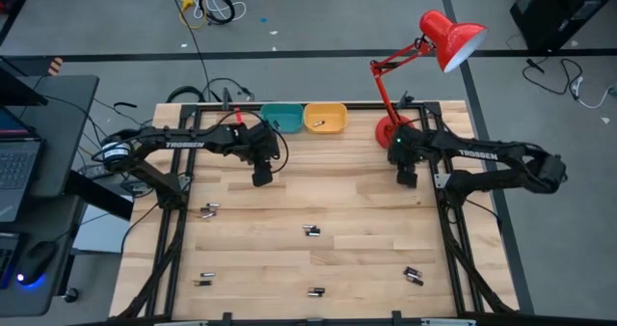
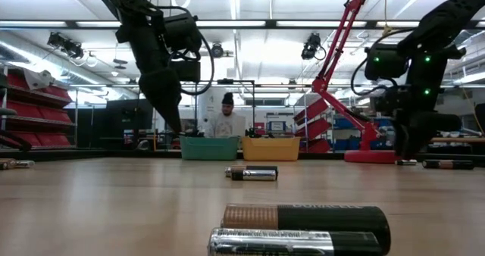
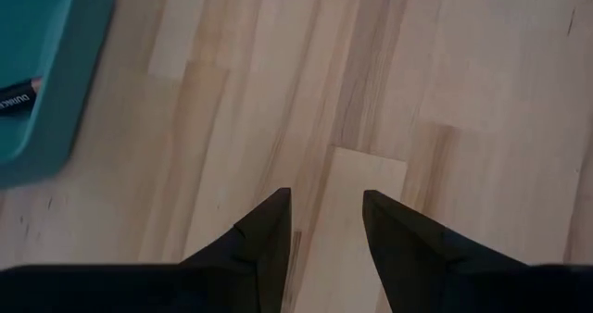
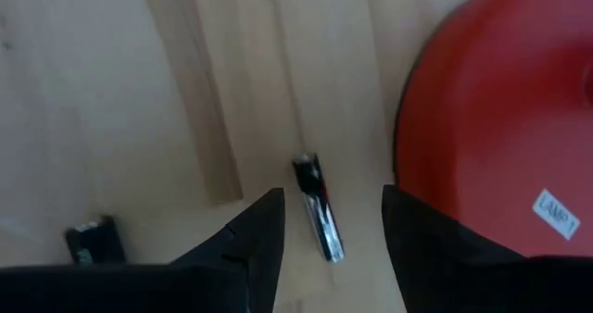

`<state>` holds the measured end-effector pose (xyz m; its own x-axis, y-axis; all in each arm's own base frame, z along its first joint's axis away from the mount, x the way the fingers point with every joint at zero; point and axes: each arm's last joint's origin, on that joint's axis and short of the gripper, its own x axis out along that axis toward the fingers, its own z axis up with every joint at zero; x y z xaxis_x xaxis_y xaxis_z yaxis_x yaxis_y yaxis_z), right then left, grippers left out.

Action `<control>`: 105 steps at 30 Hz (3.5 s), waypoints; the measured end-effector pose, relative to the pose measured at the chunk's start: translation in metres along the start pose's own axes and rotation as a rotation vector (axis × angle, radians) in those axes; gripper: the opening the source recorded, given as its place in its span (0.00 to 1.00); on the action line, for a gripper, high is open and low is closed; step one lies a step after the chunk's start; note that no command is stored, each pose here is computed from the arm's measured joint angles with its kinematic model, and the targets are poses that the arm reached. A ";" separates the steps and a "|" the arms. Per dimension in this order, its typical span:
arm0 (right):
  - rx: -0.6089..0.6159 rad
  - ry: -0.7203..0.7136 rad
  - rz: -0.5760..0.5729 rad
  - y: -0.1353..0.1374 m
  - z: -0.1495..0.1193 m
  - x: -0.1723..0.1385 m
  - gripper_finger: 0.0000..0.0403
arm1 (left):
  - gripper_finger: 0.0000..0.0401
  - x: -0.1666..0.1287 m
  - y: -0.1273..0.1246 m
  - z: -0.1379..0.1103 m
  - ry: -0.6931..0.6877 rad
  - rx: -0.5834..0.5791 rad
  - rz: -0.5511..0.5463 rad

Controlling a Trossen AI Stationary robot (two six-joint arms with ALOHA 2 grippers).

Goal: Sort batteries
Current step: Put the white battery into the yellow bin

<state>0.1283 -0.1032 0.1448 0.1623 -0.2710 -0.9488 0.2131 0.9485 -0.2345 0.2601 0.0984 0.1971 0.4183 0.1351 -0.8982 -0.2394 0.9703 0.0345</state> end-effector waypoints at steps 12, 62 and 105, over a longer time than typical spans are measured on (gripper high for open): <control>-0.028 0.125 0.127 -0.005 0.002 0.024 0.32 | 0.38 0.000 0.001 0.001 -0.004 0.028 0.017; 0.061 0.121 0.148 -0.003 0.009 0.013 0.05 | 0.38 0.000 0.002 0.003 -0.025 0.017 0.042; 0.155 -0.542 -0.152 -0.047 0.174 0.011 0.06 | 0.38 0.000 0.003 0.009 -0.084 0.019 0.050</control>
<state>0.2878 -0.1798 0.1824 0.5798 -0.4863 -0.6538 0.4048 0.8683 -0.2868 0.2669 0.1028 0.2013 0.4784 0.1995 -0.8552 -0.2455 0.9654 0.0879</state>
